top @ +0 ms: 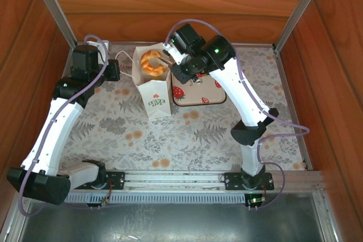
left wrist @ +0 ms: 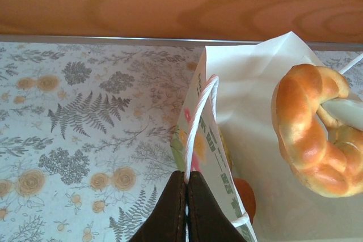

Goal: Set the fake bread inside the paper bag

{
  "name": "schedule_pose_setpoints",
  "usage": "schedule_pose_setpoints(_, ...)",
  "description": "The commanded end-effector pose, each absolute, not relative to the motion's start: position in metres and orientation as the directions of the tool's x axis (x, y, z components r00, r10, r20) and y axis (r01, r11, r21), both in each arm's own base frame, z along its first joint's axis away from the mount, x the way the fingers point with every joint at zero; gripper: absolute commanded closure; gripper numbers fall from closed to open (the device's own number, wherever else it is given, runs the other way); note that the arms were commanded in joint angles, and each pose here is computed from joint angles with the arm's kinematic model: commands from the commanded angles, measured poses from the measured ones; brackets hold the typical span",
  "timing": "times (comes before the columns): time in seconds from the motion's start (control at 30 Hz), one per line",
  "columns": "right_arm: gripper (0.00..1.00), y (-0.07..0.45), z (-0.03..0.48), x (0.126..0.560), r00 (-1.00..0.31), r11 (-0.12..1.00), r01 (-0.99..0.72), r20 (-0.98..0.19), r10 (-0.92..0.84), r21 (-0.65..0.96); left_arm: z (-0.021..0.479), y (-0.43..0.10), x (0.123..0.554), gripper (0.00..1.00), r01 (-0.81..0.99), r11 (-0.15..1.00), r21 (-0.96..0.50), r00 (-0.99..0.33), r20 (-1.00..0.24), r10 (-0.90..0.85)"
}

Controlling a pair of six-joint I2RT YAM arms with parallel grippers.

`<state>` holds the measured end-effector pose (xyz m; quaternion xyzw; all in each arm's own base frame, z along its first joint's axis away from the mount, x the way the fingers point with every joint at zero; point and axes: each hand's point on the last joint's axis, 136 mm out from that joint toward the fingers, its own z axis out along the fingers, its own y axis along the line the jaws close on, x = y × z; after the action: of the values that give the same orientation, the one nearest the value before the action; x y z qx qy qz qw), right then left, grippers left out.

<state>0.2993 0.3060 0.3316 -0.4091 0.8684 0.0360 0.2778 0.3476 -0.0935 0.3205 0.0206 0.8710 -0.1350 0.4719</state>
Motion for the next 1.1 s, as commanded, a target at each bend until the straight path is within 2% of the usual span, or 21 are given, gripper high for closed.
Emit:
schedule_pose_setpoints(0.0,0.72,0.304,0.326,0.303,-0.5,0.651,-0.73,-0.486,-0.717,-0.209,0.321,-0.092,0.345,1.0,0.168,0.964,-0.207,-0.557,-0.827,-0.081)
schedule_pose_setpoints(0.2,0.66,0.302,0.328,0.303,-0.497,0.652,-0.727,-0.49,-0.716,-0.215,0.323,-0.094,0.345,1.0,0.174,0.96,-0.221,-0.556,-0.826,-0.089)
schedule_pose_setpoints(0.47,0.51,0.302,0.332,0.304,-0.502,0.665,-0.715,-0.506,-0.702,-0.214,0.323,-0.098,0.346,1.0,0.186,0.953,-0.239,-0.563,-0.821,-0.096)
schedule_pose_setpoints(0.77,0.51,0.303,0.349,0.302,-0.488,0.679,-0.709,-0.563,-0.667,-0.189,0.322,-0.104,0.345,1.0,0.203,0.943,-0.265,-0.576,-0.81,-0.104)
schedule_pose_setpoints(0.97,0.51,0.306,0.374,0.29,-0.47,0.682,-0.722,-0.64,-0.608,-0.118,0.325,-0.11,0.345,0.95,0.217,0.929,-0.3,-0.581,-0.804,-0.124)
schedule_pose_setpoints(1.0,0.51,0.305,0.378,0.287,-0.468,0.682,-0.723,-0.651,-0.598,-0.107,0.325,-0.11,0.345,0.92,0.215,0.929,-0.302,-0.581,-0.804,-0.127)
schedule_pose_setpoints(1.07,0.51,0.304,0.387,0.281,-0.462,0.682,-0.726,-0.673,-0.578,-0.086,0.327,-0.11,0.345,0.78,0.217,0.925,-0.311,-0.58,-0.804,-0.134)
